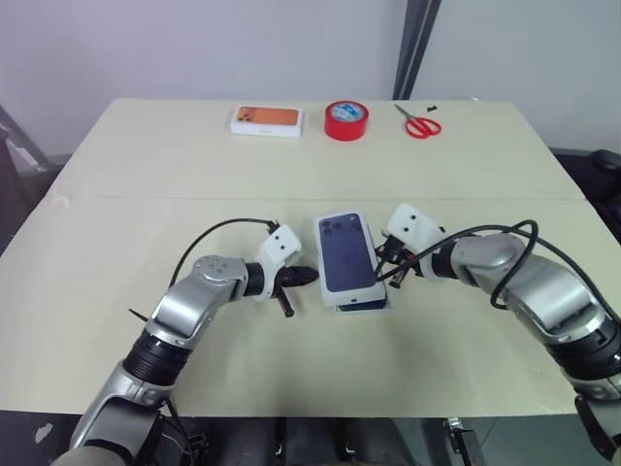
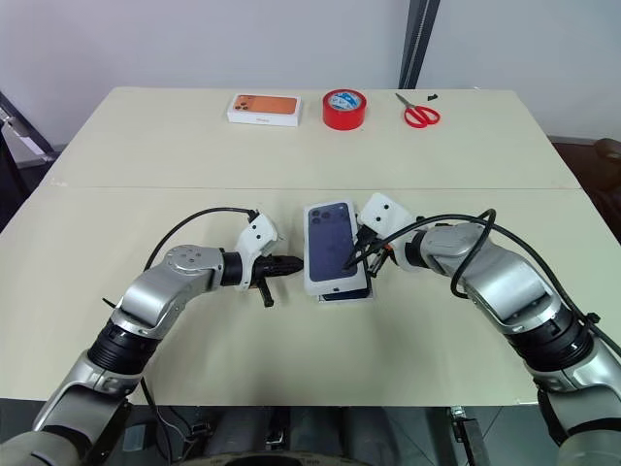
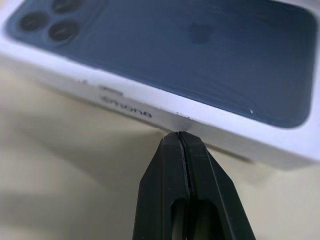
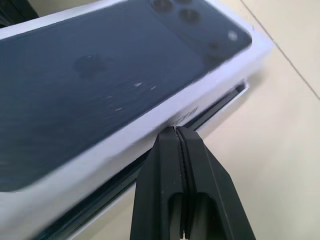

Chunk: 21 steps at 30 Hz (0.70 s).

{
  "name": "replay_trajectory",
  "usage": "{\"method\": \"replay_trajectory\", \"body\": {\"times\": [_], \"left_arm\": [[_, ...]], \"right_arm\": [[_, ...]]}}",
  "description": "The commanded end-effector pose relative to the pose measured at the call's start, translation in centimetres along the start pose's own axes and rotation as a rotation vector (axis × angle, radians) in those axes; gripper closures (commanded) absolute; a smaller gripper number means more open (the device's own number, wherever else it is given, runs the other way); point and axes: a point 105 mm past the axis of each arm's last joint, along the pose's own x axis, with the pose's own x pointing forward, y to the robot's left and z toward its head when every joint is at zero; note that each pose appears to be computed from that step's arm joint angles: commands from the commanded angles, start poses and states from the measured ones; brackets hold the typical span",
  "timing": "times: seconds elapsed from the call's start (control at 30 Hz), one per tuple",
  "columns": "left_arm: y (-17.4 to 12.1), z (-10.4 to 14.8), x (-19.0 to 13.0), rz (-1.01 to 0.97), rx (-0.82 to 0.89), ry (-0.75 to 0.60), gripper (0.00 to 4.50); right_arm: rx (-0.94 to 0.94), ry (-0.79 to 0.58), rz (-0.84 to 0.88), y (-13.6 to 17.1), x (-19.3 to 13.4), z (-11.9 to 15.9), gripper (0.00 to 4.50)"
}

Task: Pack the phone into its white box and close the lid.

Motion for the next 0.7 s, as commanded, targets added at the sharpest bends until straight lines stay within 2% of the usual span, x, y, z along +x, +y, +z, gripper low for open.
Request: {"method": "replay_trajectory", "body": {"times": [0.03, 0.7], "left_arm": [[-1.7, 1.8, 0.2, -0.068, 0.056, -0.052, 4.5], [-1.9, 1.8, 0.6, -0.075, 0.069, -0.038, 4.5]], "right_arm": [[-0.033, -0.039, 0.03, 0.8, -0.6, 0.9, 4.47], [-0.007, 0.03, 0.073, 2.0, -1.0, -1.0, 4.47]]}}
